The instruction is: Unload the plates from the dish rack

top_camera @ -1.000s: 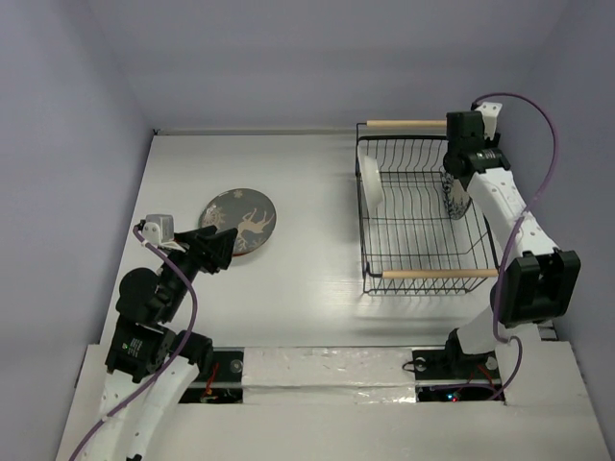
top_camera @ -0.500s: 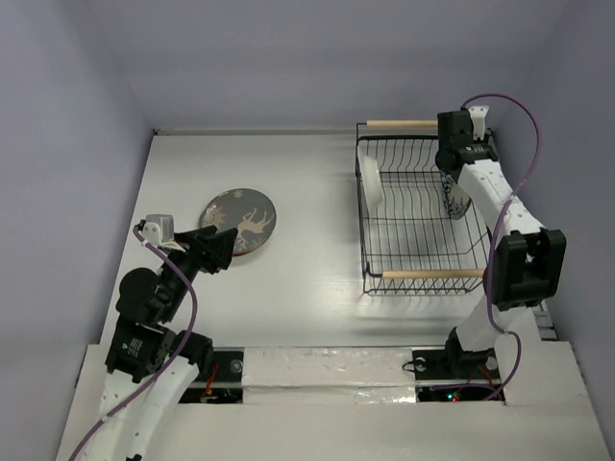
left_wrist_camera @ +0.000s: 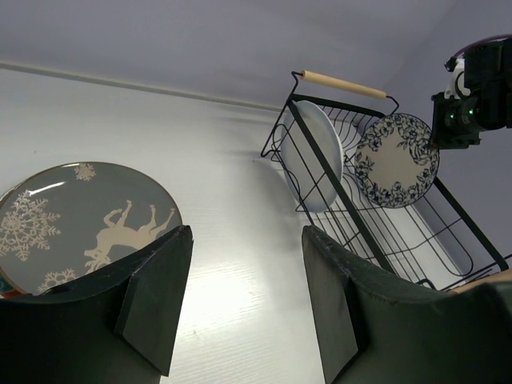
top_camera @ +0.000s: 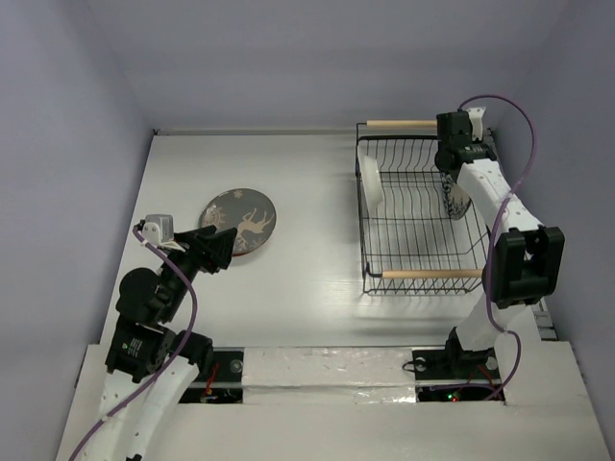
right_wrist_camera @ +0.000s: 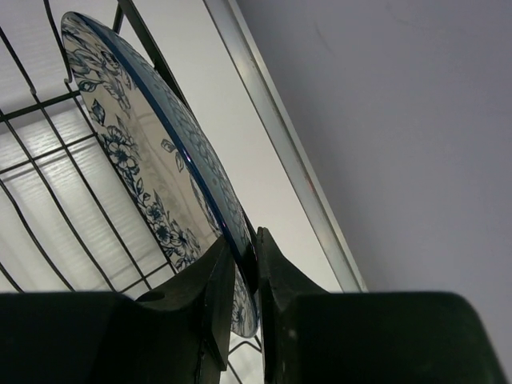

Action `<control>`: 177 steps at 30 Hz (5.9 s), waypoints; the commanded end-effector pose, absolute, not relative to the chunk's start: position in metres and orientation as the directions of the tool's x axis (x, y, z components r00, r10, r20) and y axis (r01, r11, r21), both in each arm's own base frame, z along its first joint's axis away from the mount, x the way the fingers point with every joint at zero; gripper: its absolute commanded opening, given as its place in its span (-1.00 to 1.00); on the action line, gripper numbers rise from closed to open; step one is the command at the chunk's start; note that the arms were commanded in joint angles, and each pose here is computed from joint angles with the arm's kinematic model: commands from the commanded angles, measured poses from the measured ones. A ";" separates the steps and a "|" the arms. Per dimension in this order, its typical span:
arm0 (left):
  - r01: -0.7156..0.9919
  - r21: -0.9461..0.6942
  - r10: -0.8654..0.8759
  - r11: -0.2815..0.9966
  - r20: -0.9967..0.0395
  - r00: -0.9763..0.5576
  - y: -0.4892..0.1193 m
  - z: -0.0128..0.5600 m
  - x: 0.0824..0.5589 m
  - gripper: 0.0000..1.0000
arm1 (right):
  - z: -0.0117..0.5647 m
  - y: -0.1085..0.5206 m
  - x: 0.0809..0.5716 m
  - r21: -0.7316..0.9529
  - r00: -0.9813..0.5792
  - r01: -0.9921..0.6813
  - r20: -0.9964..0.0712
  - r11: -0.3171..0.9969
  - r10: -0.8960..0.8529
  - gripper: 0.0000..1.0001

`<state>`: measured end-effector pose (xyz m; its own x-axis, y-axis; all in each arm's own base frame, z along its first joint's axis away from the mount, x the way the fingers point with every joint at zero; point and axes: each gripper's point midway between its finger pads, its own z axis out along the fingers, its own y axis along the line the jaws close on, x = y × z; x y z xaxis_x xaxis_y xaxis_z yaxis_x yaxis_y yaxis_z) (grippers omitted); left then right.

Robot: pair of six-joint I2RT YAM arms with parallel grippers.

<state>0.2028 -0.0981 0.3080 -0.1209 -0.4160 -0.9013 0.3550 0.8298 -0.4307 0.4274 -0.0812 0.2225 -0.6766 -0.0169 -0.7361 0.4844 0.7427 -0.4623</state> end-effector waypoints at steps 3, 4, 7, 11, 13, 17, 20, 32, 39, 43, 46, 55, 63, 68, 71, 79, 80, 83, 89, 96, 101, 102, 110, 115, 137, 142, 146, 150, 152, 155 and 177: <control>0.370 -0.423 -0.425 0.827 -0.902 -0.079 -0.098 0.319 0.203 0.08 | 0.246 -0.088 0.427 -0.422 -0.610 0.549 -0.792 0.721 0.001 -1.00; 0.370 -0.423 -0.426 0.828 -0.901 -0.077 -0.097 0.320 0.204 0.08 | 0.251 -0.089 0.425 -0.417 -0.601 0.555 -0.799 0.719 0.000 -1.00; 0.372 -0.422 -0.427 0.827 -0.901 -0.075 -0.097 0.320 0.203 0.08 | 0.276 -0.092 0.419 -0.384 -0.545 0.592 -0.838 0.708 0.001 -1.00; 0.369 -0.422 -0.428 0.828 -0.901 -0.070 -0.096 0.321 0.202 0.08 | 0.318 -0.090 0.406 -0.309 -0.445 0.628 -0.896 0.714 0.003 -1.00; 0.372 -0.422 -0.428 0.827 -0.901 -0.072 -0.097 0.321 0.202 0.08 | 0.341 -0.087 0.399 -0.266 -0.385 0.634 -0.923 0.726 -0.002 -1.00; 0.372 -0.422 -0.428 0.827 -0.901 -0.071 -0.097 0.321 0.202 0.08 | 0.371 -0.083 0.387 -0.225 -0.311 0.649 -0.950 0.727 -0.017 -1.00; 0.372 -0.422 -0.428 0.827 -0.901 -0.072 -0.097 0.321 0.202 0.08 | 0.383 -0.082 0.382 -0.234 -0.299 0.650 -0.953 0.723 -0.039 -1.00; 0.371 -0.424 -0.426 0.826 -0.901 -0.081 -0.098 0.319 0.204 0.08 | 0.434 -0.037 0.360 0.105 -0.043 0.435 -0.990 0.894 0.138 -1.00; 0.368 -0.423 -0.422 0.828 -0.902 -0.089 -0.099 0.317 0.206 0.08 | 0.408 -0.011 0.369 0.253 -0.020 0.330 -0.961 0.910 0.274 -1.00; 0.365 -0.424 -0.420 0.829 -0.903 -0.094 -0.099 0.316 0.207 0.08 | 0.398 -0.007 0.370 0.301 -0.003 0.321 -0.948 0.898 0.319 -1.00; 0.365 -0.425 -0.421 0.828 -0.902 -0.096 -0.100 0.316 0.207 0.08 | 0.400 -0.019 0.362 0.328 0.031 0.340 -0.941 0.881 0.338 -1.00; 0.368 -0.422 -0.415 0.828 -0.904 -0.103 -0.101 0.314 0.208 0.08 | 0.422 -0.011 0.336 0.411 0.093 0.228 -0.912 0.883 0.400 -1.00; 0.366 -0.424 -0.419 0.828 -0.903 -0.097 -0.100 0.315 0.208 0.08 | 0.466 0.006 0.306 0.471 0.165 0.074 -0.875 0.879 0.455 -1.00; 0.370 -0.423 -0.419 0.827 -0.903 -0.096 -0.100 0.316 0.207 0.08 | 0.480 0.043 0.309 0.515 0.117 -0.126 -0.841 0.848 0.529 -1.00; 0.371 -0.426 -0.421 0.825 -0.902 -0.098 -0.101 0.315 0.207 0.08 | 0.488 0.076 0.315 0.547 0.054 -0.305 -0.807 0.779 0.588 -1.00; 0.365 -0.427 -0.423 0.827 -0.901 -0.097 -0.099 0.315 0.208 0.08 | 0.490 0.175 0.332 0.622 -0.129 -0.518 -0.735 0.586 0.666 -1.00; 0.358 -0.426 -0.422 0.831 -0.902 -0.093 -0.097 0.315 0.209 0.08 | 0.488 0.184 0.336 0.627 -0.143 -0.520 -0.734 0.581 0.664 -1.00; 0.356 -0.426 -0.422 0.832 -0.902 -0.093 -0.097 0.315 0.209 0.08 | 0.475 0.220 0.349 0.652 -0.203 -0.525 -0.721 0.547 0.663 -1.00; 0.355 -0.426 -0.424 0.832 -0.901 -0.088 -0.096 0.316 0.208 0.08 | 0.428 0.303 0.375 0.672 -0.318 -0.502 -0.729 0.544 0.607 -1.00; 0.356 -0.426 -0.422 0.832 -0.902 -0.093 -0.097 0.315 0.209 0.09 | 0.372 0.401 0.393 0.705 -0.464 -0.511 -0.708 0.492 0.533 -1.00; 0.358 -0.426 -0.422 0.831 -0.902 -0.093 -0.097 0.315 0.209 0.09 | 0.337 0.433 0.407 0.725 -0.535 -0.494 -0.688 0.480 0.489 -1.00; 0.358 -0.426 -0.423 0.831 -0.902 -0.091 -0.097 0.315 0.209 0.09 | 0.322 0.440 0.411 0.729 -0.555 -0.483 -0.683 0.484 0.474 -1.00; 0.361 -0.427 -0.424 0.829 -0.901 -0.092 -0.098 0.316 0.208 0.08 | 0.273 0.471 0.419 0.807 -0.663 -0.433 -0.587 0.402 0.465 -1.00; 0.362 -0.427 -0.423 0.829 -0.901 -0.094 -0.098 0.315 0.208 0.09 | 0.247 0.480 0.424 0.831 -0.694 -0.398 -0.550 0.389 0.465 -1.00; 0.366 -0.426 -0.418 0.828 -0.902 -0.105 -0.100 0.313 0.210 0.09 | 0.164 0.474 0.427 0.693 -0.695 -0.307 -0.631 0.652 0.343 0.25; 0.367 -0.426 -0.417 0.827 -0.903 -0.109 -0.101 0.312 0.210 0.09 | 0.175 0.460 0.430 0.623 -0.646 -0.309 -0.692 0.719 0.322 0.56; 0.368 -0.426 -0.417 0.827 -0.903 -0.107 -0.101 0.312 0.210 0.09 | 0.175 0.445 0.434 0.538 -0.614 -0.295 -0.740 0.790 0.274 0.60; 0.369 -0.426 -0.417 0.826 -0.903 -0.108 -0.101 0.312 0.210 0.08 | 0.195 0.439 0.426 0.507 -0.594 -0.326 -0.766 0.798 0.244 0.44; 0.372 -0.427 -0.418 0.824 -0.902 -0.108 -0.102 0.313 0.210 0.09 | 0.221 0.429 0.422 0.489 -0.556 -0.346 -0.794 0.801 0.244 0.16; 0.376 -0.425 -0.418 0.824 -0.903 -0.104 -0.102 0.314 0.209 0.02 | 0.260 0.409 0.413 0.468 -0.495 -0.359 -0.829 0.807 0.261 -0.64; 0.342 -0.431 -0.432 0.835 -0.898 -0.077 -0.093 0.316 0.209 -0.64 | 0.281 0.207 0.400 -0.146 -0.468 -0.068 -0.869 0.987 -0.160 0.24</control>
